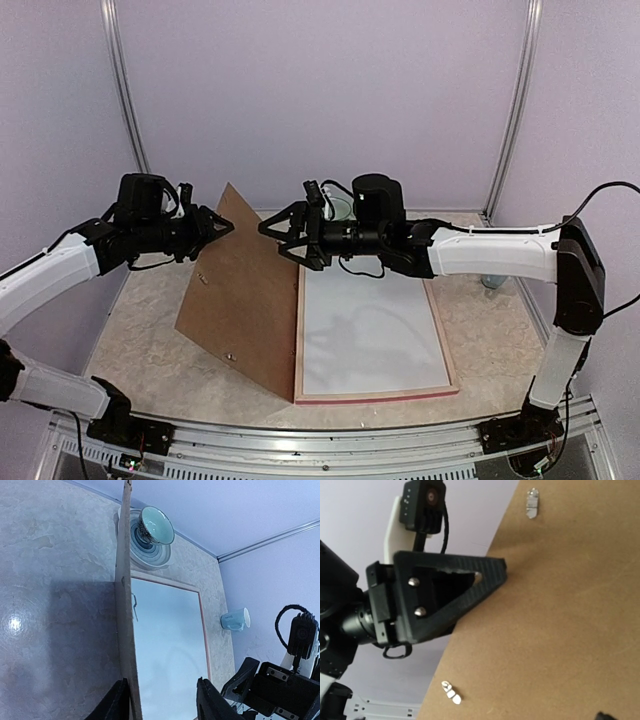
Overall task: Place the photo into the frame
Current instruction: Pick up the backboard from the center of the board.
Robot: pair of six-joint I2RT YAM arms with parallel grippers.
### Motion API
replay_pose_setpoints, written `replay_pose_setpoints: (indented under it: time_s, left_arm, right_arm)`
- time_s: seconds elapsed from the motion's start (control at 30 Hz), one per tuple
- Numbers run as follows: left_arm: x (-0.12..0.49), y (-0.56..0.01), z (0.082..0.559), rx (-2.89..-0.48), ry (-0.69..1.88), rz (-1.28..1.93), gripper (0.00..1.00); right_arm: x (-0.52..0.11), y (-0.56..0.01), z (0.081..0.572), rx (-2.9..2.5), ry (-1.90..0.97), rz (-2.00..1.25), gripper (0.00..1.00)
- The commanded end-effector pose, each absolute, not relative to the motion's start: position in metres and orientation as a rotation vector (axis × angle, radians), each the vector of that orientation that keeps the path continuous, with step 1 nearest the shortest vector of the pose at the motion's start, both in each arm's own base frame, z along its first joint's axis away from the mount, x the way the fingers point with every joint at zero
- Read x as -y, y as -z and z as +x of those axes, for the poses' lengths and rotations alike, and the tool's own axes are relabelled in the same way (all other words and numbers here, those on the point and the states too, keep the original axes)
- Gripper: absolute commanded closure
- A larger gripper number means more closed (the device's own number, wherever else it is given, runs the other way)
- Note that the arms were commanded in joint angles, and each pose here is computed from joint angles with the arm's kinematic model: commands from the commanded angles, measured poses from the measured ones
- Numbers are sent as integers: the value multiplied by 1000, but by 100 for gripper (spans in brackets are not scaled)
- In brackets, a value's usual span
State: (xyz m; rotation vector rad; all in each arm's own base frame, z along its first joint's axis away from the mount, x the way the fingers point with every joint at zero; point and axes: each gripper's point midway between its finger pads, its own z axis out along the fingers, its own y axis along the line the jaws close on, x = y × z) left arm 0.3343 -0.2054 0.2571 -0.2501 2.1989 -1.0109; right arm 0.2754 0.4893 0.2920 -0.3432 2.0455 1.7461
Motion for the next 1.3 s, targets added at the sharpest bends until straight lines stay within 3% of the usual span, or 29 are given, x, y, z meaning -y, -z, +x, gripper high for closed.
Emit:
replay_pose_setpoints:
  time_s: [0.0, 0.2, 0.5, 1.0, 1.27]
  left_arm:
    - [203, -246, 327, -2256, 981, -213, 61]
    - [199, -238, 326, -2300, 939, -214, 81]
    - [191, -237, 326, -2291, 942, -260, 100]
    - [168, -286, 331, -2097, 1018, -332, 100]
    - [173, -311, 327, -2001, 1117, -285, 100]
  right_arm:
    - [-480, -301, 277, -2023, -1724, -342, 1]
    - [-475, -301, 279, -2029, -1700, -335, 1]
    - [-472, -300, 281, -2032, -1697, -325, 1]
    - [-457, -303, 287, -2020, -1706, -282, 1]
    - [-421, -313, 300, -1996, -1645, -219, 1]
